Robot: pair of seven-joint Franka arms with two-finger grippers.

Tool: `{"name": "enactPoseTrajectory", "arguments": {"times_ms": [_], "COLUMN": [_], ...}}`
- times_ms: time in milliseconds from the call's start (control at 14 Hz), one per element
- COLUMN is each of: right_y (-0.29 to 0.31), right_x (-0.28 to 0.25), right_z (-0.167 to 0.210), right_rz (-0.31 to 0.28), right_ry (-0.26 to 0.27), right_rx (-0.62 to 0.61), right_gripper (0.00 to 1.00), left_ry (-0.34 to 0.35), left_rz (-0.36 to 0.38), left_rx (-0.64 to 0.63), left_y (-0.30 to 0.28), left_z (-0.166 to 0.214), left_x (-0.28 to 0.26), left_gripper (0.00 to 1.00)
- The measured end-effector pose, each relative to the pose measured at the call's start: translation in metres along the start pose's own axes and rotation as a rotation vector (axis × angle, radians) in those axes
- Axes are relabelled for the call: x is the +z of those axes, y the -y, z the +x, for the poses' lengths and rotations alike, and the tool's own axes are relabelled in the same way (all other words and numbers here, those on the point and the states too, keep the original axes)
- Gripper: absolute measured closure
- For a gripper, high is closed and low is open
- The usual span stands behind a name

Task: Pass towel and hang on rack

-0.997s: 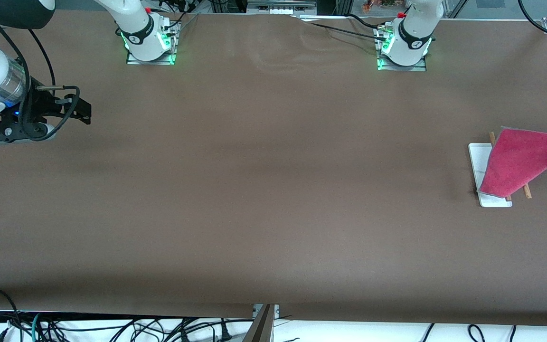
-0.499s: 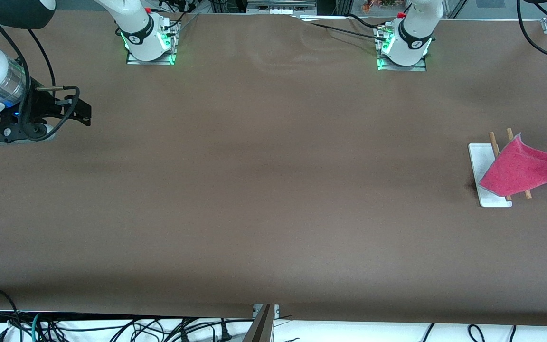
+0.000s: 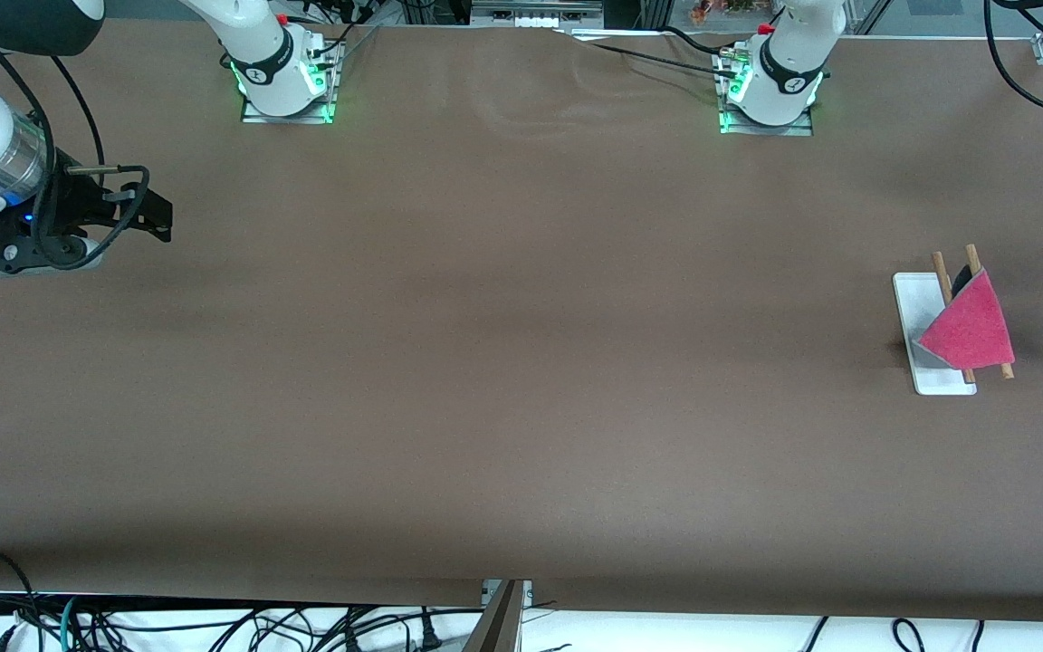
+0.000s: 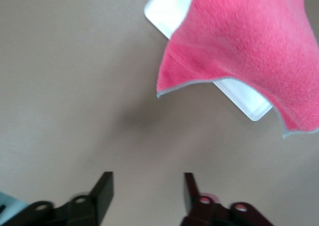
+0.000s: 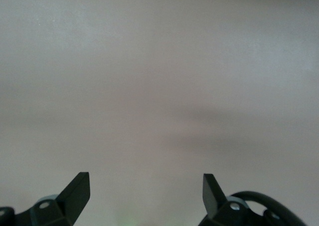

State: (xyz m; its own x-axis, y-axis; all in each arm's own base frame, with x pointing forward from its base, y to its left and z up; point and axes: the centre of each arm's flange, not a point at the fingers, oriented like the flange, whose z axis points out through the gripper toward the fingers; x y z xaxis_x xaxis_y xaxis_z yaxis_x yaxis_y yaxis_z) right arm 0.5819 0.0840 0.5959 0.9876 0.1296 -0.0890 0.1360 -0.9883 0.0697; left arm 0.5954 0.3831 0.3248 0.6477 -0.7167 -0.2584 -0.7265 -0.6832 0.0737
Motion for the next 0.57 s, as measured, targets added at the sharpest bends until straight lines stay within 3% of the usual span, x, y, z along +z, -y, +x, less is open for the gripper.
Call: {"name": "enactPoseTrajectory", "arguments": {"times_ms": [214,356,570], "right_y": [0.000,0.001,0.002], "right_x": [0.000,0.000,0.000], "right_z": [0.000,0.000,0.000], "right_rz": [0.000,0.000,0.000], "right_ry": [0.000,0.000,0.000], "right_rx": [0.000,-0.002,-0.003], "right_gripper": [0.00,0.00,0.00], "left_ry": [-0.024,-0.052,-0.113], "left_rz": [0.089,0.148,0.127], "left_rx": [0.031,0.059,0.008], "left_y": [0.001,-0.016,-0.065], "left_z": [0.025,0.054,0.089], "left_x": [-0.052,-0.107,-0.178], "left_gripper": [0.01,0.00,0.00]}}
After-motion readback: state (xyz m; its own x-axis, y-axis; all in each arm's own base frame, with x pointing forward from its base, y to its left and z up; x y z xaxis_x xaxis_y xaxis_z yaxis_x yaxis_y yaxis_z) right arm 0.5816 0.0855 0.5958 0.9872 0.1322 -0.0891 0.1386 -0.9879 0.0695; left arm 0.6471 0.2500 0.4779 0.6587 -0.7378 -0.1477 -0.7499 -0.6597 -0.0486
